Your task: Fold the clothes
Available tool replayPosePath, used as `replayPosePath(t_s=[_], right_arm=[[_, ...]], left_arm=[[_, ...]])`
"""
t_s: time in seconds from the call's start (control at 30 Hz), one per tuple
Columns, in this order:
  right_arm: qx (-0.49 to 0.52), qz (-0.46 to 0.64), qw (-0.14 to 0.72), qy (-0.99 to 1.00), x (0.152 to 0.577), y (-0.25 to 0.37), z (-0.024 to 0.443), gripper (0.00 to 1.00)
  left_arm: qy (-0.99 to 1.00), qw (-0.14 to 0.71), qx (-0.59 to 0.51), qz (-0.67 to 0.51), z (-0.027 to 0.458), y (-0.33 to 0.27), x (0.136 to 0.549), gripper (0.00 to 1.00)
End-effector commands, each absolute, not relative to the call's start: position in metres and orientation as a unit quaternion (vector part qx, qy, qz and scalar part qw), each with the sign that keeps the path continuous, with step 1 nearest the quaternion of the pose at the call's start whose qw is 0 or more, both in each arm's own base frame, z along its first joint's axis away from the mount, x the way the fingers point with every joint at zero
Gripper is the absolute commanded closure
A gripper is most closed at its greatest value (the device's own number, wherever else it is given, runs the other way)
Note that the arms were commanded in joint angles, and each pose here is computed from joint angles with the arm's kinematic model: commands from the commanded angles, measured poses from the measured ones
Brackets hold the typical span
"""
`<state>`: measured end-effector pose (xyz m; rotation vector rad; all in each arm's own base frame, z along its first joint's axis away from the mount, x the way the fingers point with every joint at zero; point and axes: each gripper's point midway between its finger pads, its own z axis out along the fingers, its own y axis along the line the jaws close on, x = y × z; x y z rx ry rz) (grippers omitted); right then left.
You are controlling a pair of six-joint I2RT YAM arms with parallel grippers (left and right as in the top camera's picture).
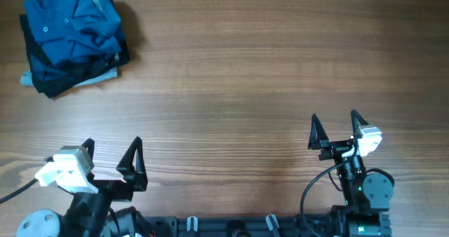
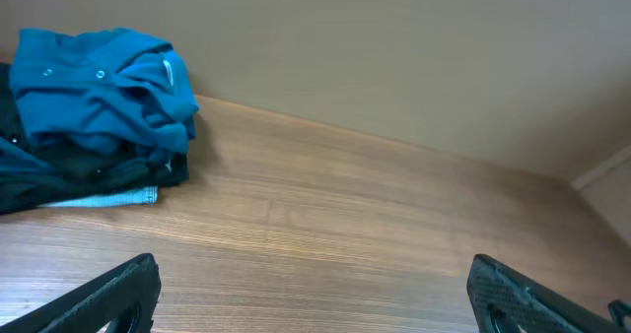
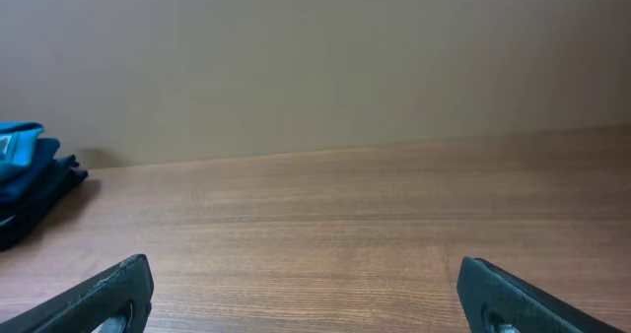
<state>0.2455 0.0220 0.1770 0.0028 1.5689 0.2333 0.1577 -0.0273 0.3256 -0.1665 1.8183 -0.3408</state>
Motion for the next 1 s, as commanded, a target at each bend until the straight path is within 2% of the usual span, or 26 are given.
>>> replayPosePath(t_s=[0.0, 0.47, 0.57, 0.77, 0.9, 0.97], right_arm=[[-0.013, 0.106, 0.705, 0.701, 0.244, 0.026, 0.179, 0.0], [-0.013, 0.106, 0.705, 0.701, 0.244, 0.026, 0.179, 0.0], [-0.013, 0.106, 0.705, 0.701, 0.244, 0.026, 0.179, 0.0], [-0.013, 0.105, 0.706, 0.701, 0.244, 0.026, 0.179, 0.0], [-0.013, 0.106, 0.705, 0.701, 0.244, 0.026, 0.179, 0.0], [-0.013, 0.105, 0.705, 0.701, 0.244, 0.026, 0.179, 0.0]], left_arm=[[0.783, 0.599, -0.069, -0.152, 0.326, -0.029, 0.158, 0.0], [0.784, 0.599, -0.069, -0.152, 0.326, -0.029, 0.158, 0.0], [0.787, 0.599, -0.111, -0.1, 0.32, -0.007, 0.158, 0.0], [0.836, 0.528, -0.091, -0.121, 0.282, -0.021, 0.142, 0.0], [0.799, 0.582, -0.029, -0.148, 0.293, -0.035, 0.156, 0.0], [0.769, 0.619, -0.002, -0.161, 0.284, -0.042, 0.178, 0.0]])
